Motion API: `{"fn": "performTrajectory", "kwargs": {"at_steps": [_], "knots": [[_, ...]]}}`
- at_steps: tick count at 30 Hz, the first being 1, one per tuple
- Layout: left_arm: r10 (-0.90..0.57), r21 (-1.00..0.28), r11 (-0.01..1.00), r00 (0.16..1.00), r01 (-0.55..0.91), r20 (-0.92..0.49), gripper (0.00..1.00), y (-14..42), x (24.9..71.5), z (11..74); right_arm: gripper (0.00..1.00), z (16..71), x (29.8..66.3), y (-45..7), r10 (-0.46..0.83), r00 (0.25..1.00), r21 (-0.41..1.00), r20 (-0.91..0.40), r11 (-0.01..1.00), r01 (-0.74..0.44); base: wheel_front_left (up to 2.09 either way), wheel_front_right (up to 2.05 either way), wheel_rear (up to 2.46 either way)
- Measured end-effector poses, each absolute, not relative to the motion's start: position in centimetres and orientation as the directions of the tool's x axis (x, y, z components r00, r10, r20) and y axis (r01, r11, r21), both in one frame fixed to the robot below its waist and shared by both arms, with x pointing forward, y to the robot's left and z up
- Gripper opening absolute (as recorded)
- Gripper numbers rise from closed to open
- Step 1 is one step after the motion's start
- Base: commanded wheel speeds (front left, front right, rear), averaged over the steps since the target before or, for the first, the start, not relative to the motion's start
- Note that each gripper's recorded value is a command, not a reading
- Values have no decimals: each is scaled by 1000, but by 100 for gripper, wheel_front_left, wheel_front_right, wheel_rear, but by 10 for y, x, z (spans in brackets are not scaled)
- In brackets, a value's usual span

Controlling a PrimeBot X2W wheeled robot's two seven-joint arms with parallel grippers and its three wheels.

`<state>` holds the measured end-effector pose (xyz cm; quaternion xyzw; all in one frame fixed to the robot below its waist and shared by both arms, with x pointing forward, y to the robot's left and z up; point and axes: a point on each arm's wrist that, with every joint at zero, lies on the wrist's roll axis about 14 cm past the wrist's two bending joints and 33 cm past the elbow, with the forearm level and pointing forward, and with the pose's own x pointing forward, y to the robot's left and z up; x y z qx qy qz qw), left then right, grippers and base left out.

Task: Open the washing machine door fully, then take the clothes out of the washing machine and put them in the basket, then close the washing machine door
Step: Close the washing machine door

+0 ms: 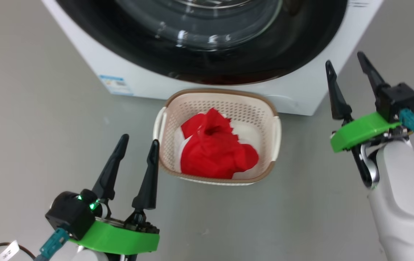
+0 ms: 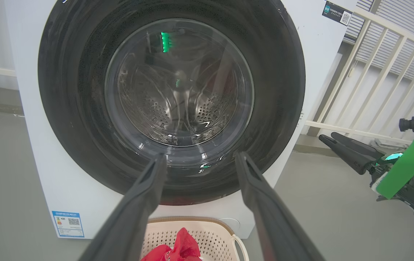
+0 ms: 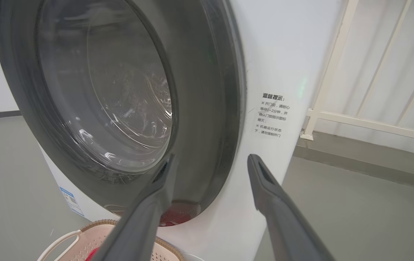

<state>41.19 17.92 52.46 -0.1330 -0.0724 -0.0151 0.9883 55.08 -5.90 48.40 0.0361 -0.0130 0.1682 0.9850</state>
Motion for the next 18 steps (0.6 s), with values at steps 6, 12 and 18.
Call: {"fn": "performTrajectory", "kwargs": {"at_steps": [6, 12, 18], "knots": [[-47, -281, 956, 988, 88, 150, 100, 165, 417, 524, 100, 490, 521, -96, 259, 965, 67, 52, 963, -262, 0, 0, 0], [-88, -294, 947, 985, 128, 148, 100, 149, 416, 523, 100, 500, 486, -130, 187, 979, 70, 74, 979, -192, 0, 0, 0], [-140, -287, 941, 977, 182, 161, 100, 130, 413, 529, 100, 520, 451, -165, 103, 988, 52, 119, 993, -109, 0, 0, 0]]}}
